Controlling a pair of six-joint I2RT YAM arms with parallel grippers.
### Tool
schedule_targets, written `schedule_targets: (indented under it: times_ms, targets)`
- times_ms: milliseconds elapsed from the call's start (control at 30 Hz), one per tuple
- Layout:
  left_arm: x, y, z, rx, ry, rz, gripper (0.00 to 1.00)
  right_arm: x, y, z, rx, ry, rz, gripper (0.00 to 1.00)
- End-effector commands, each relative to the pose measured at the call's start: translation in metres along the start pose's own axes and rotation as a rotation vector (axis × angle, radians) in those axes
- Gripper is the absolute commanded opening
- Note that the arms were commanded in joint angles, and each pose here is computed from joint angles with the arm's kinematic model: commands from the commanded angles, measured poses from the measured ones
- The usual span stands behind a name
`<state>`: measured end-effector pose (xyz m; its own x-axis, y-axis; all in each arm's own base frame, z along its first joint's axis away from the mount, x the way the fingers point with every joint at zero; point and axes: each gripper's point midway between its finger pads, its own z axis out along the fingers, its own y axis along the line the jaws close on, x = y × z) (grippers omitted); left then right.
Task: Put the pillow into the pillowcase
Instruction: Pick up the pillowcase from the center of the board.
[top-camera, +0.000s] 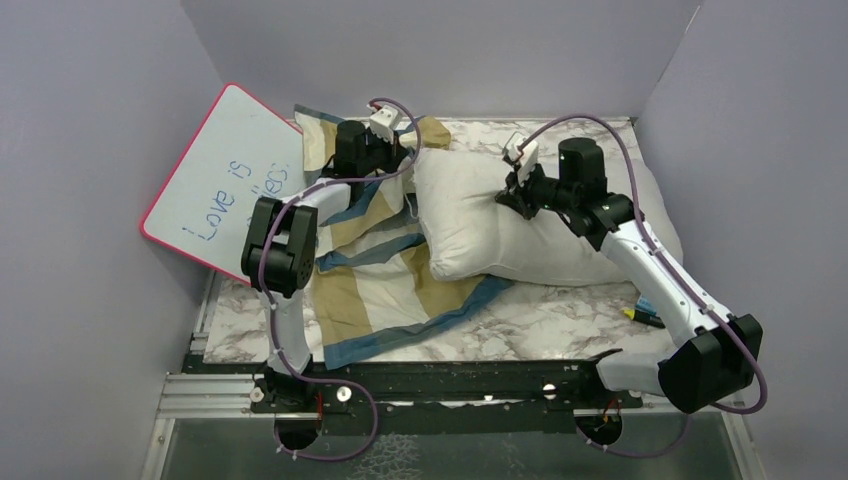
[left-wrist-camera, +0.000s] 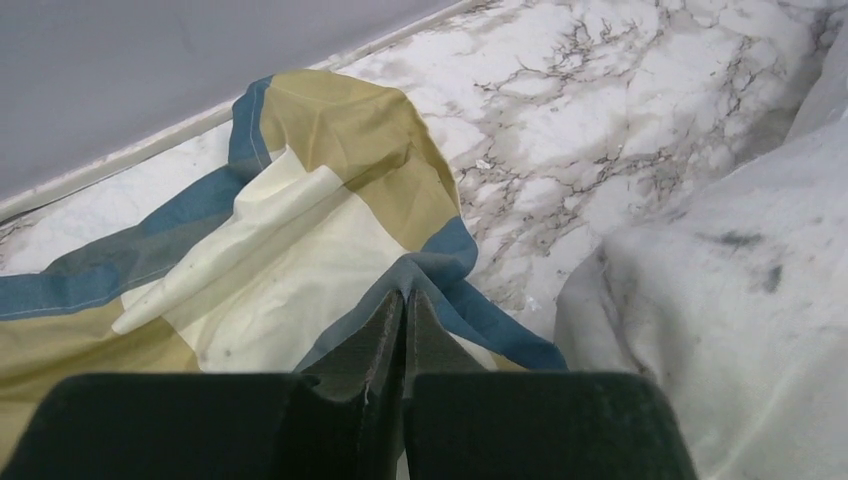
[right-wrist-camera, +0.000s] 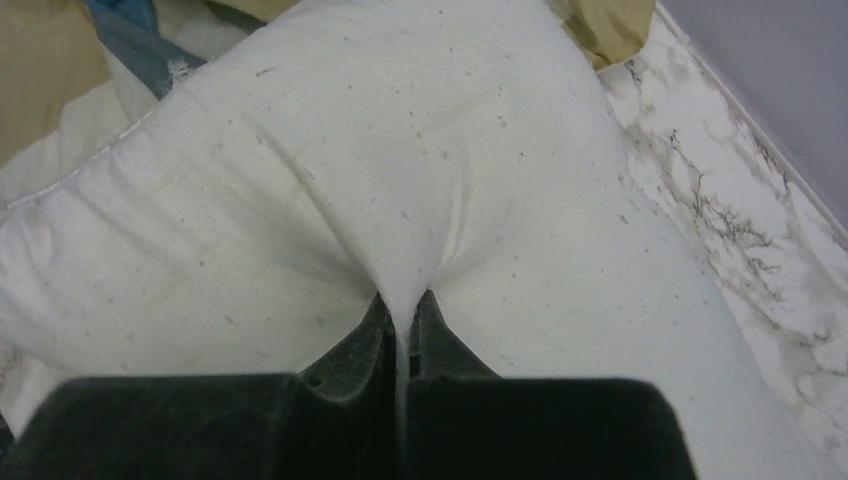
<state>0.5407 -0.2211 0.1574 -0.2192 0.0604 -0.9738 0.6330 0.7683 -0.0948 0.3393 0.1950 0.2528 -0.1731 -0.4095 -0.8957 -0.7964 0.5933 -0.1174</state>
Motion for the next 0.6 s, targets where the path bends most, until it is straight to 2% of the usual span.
schedule_targets:
  times_ms: [0,133,267,367,567]
  targets:
    - [-0.022,0.001,0.010,0.048,-0.062,-0.016,0.06,-0.033,-0.014,0.003,0.036,-0.122,-0.303,0.01]
    - [-0.041,0.015,-0.004,0.043,-0.097,-0.040,0.25,-0.040,-0.022,0.002,0.053,-0.089,-0.320,0.01]
    - [-0.054,0.011,-0.030,0.043,-0.113,0.031,0.44,-0.042,-0.038,-0.011,0.171,-0.071,-0.310,0.01]
    - [-0.039,-0.005,-0.053,0.091,-0.082,0.154,0.47,-0.044,-0.051,-0.022,0.279,-0.089,-0.279,0.01]
    - [-0.001,-0.033,-0.096,0.180,-0.017,0.399,0.48,-0.046,-0.055,-0.025,0.304,-0.099,-0.215,0.01]
